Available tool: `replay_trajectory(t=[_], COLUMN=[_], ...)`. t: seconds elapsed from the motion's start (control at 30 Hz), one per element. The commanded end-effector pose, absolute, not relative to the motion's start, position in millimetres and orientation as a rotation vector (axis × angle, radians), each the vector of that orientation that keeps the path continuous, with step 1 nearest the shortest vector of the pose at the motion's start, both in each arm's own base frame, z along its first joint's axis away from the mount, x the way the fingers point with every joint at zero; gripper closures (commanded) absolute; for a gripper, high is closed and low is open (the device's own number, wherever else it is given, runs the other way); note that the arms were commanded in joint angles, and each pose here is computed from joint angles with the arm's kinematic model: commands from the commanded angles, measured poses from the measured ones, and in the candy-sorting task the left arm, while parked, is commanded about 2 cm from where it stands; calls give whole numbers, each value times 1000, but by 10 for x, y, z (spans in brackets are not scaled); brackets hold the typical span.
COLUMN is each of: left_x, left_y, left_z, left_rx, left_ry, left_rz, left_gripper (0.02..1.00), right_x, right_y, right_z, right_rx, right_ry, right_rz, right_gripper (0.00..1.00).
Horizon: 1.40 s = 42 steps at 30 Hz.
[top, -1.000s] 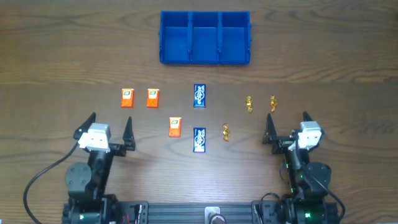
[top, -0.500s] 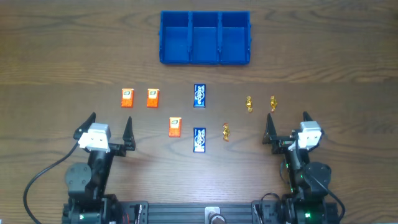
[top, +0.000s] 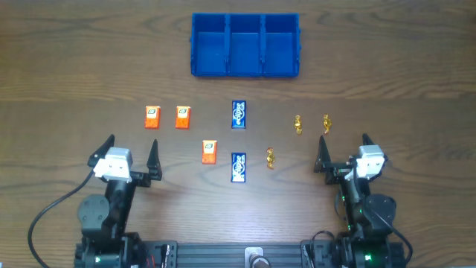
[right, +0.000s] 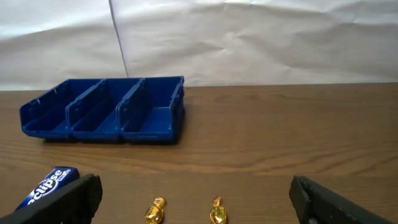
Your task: Sort Candies Into Trays
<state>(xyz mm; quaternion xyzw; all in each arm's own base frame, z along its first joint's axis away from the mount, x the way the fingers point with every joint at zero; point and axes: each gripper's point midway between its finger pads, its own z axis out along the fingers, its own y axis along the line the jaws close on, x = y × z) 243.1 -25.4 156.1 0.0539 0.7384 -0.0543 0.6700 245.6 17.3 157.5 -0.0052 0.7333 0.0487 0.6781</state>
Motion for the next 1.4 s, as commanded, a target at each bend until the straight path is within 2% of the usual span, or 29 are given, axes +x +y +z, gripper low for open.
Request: replay_trajectory(t=[0.03, 0.5, 0.6, 0.83, 0.97, 1.07, 1.17, 1.4], left_x=[2423, 2421, 2423, 2401, 2594, 2817, 3025, 3466], left_y=[-270, -290, -284, -241, -185, -171, -169, -265], left_z=[1394, 1397, 1583, 2271, 2414, 2353, 2140, 1150], left_rx=[119, 101, 44, 40, 30, 48, 53, 114], left_ry=[1713, 1714, 1670, 1798, 1998, 2156, 2326, 2662], left_rz=[-142, -175, -220, -182, -142, -125, -129, -215], left_gripper=[20, 20, 20, 18, 18, 20, 20, 20], right_x=[2454, 2454, 2454, 2454, 2454, 2454, 2454, 2454], right_y=[161, 161, 161, 161, 161, 161, 161, 161], right_z=[1564, 1563, 1564, 1564, 1564, 1564, 1563, 1563], right_rx=[-19, -19, -18, -19, -18, -19, -19, -19], right_ry=[1649, 1650, 1649, 1649, 1649, 1649, 1650, 1650], right_rz=[98, 98, 98, 98, 98, 98, 98, 98], right_gripper=[1, 3, 3, 3, 3, 1, 3, 3])
